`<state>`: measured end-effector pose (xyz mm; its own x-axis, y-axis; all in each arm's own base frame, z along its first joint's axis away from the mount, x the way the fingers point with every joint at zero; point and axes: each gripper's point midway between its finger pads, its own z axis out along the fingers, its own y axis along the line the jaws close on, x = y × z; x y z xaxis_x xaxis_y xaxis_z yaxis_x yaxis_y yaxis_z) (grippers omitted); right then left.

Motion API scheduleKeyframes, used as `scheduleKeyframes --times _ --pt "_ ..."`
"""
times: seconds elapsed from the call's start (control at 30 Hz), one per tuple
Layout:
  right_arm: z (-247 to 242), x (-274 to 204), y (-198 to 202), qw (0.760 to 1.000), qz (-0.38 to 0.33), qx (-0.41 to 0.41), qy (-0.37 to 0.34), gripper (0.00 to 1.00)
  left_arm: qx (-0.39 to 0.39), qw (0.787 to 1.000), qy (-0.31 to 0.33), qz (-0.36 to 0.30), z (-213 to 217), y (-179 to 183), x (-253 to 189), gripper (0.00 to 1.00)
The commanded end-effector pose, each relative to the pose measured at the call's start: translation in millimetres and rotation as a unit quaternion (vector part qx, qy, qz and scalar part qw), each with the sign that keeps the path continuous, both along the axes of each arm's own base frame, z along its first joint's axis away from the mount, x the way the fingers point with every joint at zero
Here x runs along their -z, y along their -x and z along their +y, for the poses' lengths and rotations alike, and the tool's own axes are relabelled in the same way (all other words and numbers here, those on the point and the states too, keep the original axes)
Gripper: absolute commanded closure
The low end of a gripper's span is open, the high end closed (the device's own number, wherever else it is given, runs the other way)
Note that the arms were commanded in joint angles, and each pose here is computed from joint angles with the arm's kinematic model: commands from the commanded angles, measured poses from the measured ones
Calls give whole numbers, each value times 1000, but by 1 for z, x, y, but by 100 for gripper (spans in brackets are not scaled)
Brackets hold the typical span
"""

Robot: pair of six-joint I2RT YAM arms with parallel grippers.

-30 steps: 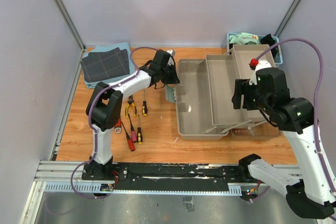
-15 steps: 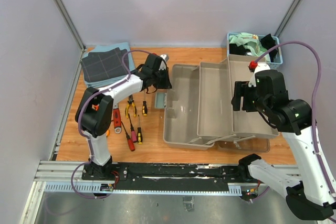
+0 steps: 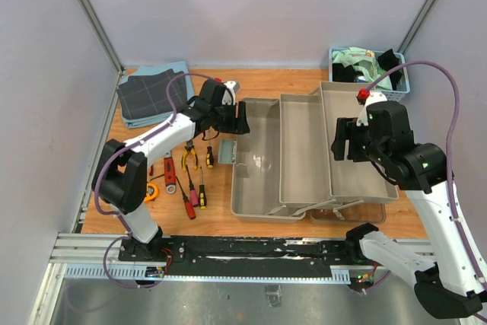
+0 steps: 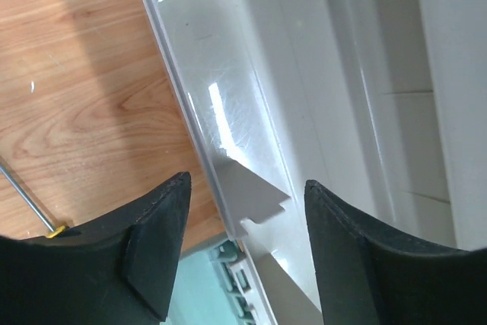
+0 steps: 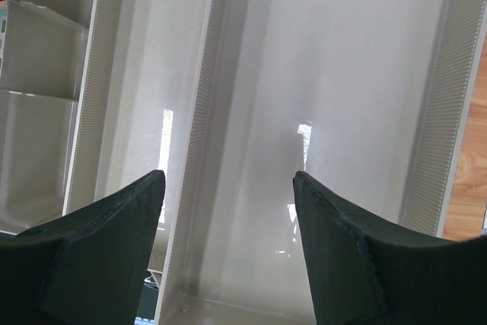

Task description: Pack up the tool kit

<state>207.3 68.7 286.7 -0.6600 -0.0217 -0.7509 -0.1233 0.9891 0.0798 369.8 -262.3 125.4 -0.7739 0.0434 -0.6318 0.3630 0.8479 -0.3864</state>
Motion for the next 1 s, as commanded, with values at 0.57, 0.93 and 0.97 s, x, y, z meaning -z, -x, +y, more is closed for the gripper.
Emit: scheduleKeyframes --times 0.57,0.93,0.97 --pt "80 -41 -83 989 -15 -142 -29 2 -173 972 -135 -82 218 -8 -93 1" --pt "211 -34 -126 973 -24 -227 -20 2 -218 969 -115 31 229 28 -25 1" --pt "218 -31 -125 973 -21 -231 -23 2 -219 968 -114 42 230 28 -17 1"
